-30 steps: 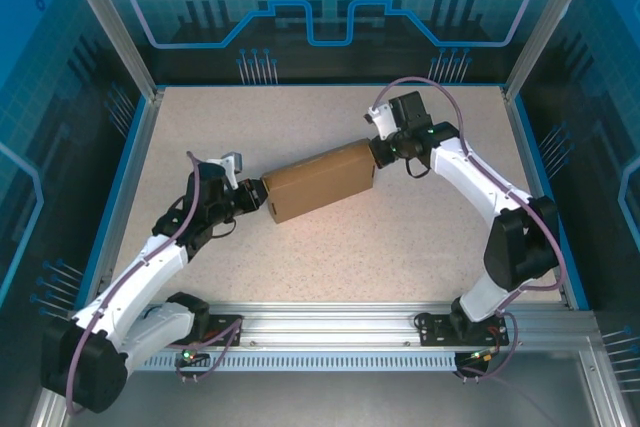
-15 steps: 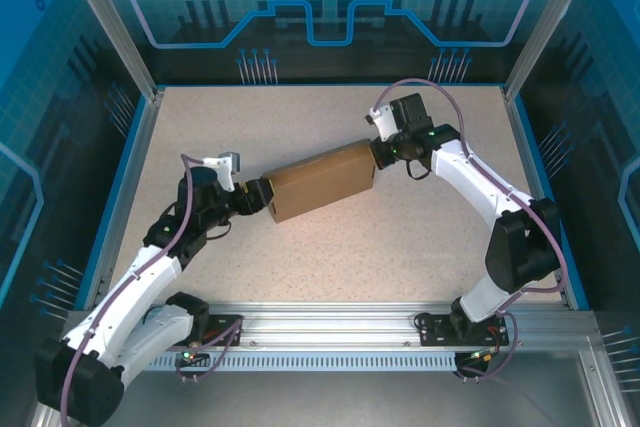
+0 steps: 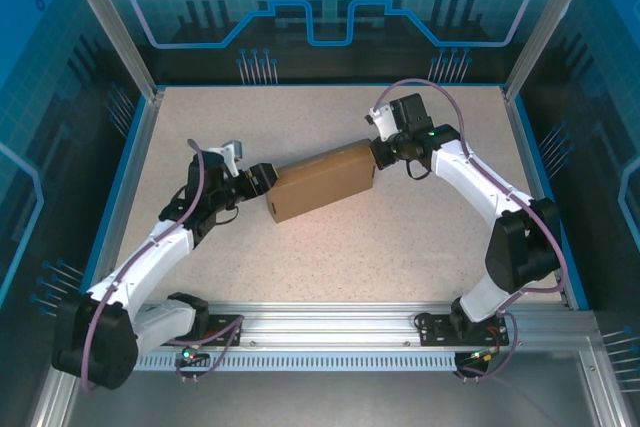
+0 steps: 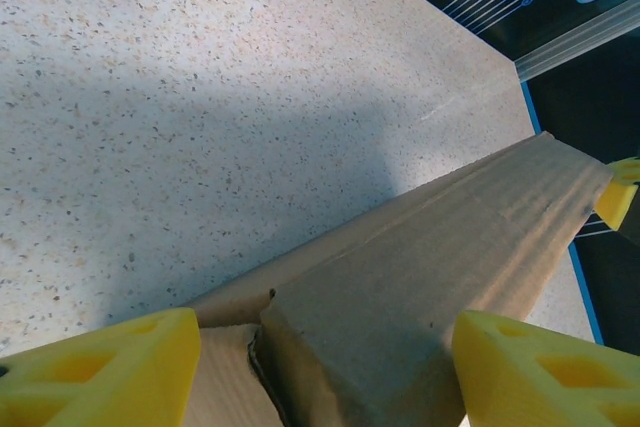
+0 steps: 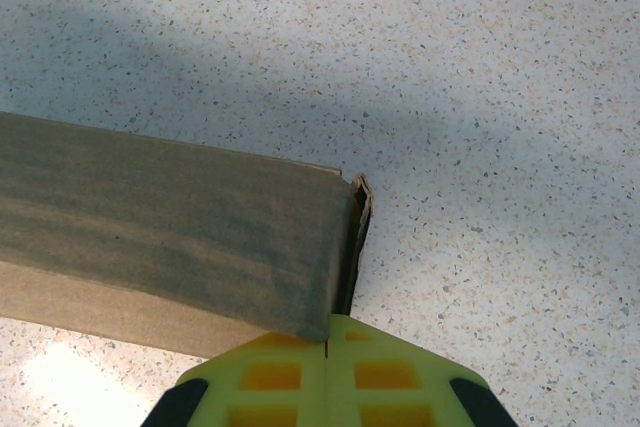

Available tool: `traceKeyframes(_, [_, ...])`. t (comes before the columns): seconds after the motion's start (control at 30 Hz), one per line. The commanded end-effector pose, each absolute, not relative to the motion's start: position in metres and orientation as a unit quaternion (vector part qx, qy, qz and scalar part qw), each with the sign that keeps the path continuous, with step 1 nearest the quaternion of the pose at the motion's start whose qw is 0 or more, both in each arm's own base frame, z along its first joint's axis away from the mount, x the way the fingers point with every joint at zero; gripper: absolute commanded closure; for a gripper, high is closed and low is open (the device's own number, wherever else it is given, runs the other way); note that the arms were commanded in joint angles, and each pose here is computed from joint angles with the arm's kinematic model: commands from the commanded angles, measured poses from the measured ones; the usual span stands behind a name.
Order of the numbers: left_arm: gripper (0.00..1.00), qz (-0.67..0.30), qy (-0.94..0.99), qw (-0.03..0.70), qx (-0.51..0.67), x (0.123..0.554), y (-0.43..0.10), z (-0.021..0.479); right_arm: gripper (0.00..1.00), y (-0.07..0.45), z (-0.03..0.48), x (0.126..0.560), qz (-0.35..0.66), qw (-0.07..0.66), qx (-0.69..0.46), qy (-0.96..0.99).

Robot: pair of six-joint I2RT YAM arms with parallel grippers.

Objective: Fold the paper box

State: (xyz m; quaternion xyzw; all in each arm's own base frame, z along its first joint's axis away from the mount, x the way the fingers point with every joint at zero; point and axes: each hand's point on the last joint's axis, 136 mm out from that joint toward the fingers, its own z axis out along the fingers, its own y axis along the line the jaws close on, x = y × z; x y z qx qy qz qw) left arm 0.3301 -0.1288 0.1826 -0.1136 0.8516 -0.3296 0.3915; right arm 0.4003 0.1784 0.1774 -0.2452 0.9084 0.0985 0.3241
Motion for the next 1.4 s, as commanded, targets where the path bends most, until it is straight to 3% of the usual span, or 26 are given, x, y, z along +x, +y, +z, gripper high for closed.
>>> traceKeyframes(0.0, [0.34,-0.345,0.846,0.393,-0.109,0.33,-0.132,0.184,0.95,0.174,0.155,0.384,0.091,0.284,-0.243,0.923])
traceKeyframes(0.2, [0.4,-0.331,0.859,0.374,-0.114,0.319,-0.128,0.155,0.84,0.175,0.165,0.385,0.095,0.296,-0.242,0.919])
traceKeyframes(0.33, [0.43,-0.327,0.864,0.364,-0.113,0.314,-0.127,0.143,0.71,0.173,0.183,0.383,0.094,0.314,-0.242,0.913])
traceKeyframes(0.6, [0.45,-0.323,0.868,0.361,-0.107,0.31,-0.126,0.134,0.49,0.164,0.224,0.374,0.1,0.356,-0.233,0.899])
traceKeyframes(0.77, [0.45,-0.328,0.866,0.362,-0.104,0.309,-0.128,0.134,0.4,0.167,0.241,0.384,0.157,0.367,-0.221,0.89])
traceKeyframes(1.1, [0.44,-0.332,0.862,0.369,-0.101,0.311,-0.129,0.138,0.35,0.181,0.214,0.425,0.246,0.316,-0.201,0.894])
traceKeyframes(1.37, [0.41,-0.339,0.86,0.369,-0.096,0.31,-0.132,0.144,0.48,0.179,0.168,0.415,0.259,0.274,-0.186,0.907])
